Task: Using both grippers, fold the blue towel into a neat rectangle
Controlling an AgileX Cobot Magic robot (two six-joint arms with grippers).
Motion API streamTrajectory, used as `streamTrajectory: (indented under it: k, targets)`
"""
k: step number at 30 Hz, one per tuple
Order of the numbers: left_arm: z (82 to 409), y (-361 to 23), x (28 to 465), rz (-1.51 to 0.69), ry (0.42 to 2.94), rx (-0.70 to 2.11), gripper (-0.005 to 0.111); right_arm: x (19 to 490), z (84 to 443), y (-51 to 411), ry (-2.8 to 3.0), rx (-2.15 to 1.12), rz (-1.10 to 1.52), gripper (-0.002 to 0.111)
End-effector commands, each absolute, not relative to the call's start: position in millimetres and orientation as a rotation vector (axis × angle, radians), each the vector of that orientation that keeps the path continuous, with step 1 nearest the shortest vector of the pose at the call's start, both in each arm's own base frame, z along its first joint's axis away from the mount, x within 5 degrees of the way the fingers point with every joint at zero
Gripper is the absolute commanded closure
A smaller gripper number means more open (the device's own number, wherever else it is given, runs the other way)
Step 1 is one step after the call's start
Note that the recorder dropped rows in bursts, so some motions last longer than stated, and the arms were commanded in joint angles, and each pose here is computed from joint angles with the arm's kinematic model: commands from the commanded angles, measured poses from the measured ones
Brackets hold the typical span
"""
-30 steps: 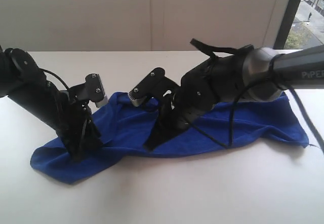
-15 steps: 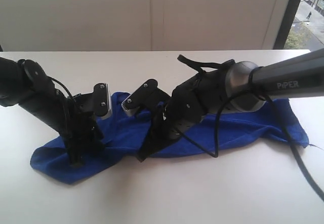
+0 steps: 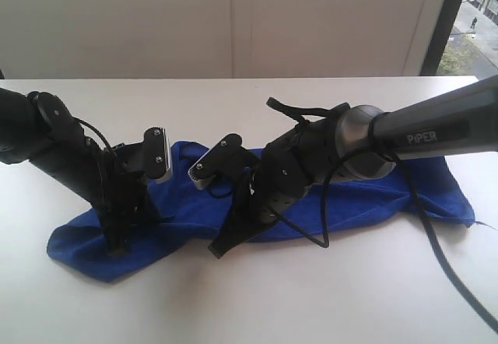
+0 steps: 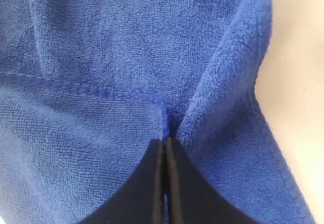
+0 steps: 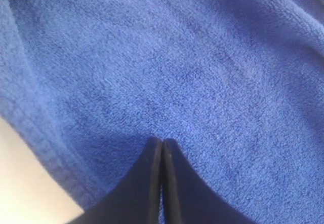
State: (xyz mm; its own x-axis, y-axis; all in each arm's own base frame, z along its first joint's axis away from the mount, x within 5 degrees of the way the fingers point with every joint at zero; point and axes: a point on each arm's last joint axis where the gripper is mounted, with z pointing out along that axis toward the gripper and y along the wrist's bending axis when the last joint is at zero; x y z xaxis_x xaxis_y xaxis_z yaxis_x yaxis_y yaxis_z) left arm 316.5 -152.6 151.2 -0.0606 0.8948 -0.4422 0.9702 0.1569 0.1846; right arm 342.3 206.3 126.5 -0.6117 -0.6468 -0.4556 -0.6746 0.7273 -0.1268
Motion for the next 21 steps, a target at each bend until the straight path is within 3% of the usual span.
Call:
streamTrajectory:
  k: [1, 10, 21]
  targets:
    - [158.1, -154.3, 314.2, -0.233, 1.973, 1.764, 0.107, 337.7, 117.4, 204.1, 2.505, -1.062, 0.056, 0.108]
    - [181.7, -150.8, 320.5, -0.103, 1.911, 1.664, 0.107, 337.1, 117.1, 203.7, 2.513, -1.066, 0.054, 0.108]
    - [186.7, -136.0, 354.5, 0.267, 1.836, 1.387, 0.107, 336.6, 116.9, 203.3, 2.519, -1.068, 0.052, 0.108]
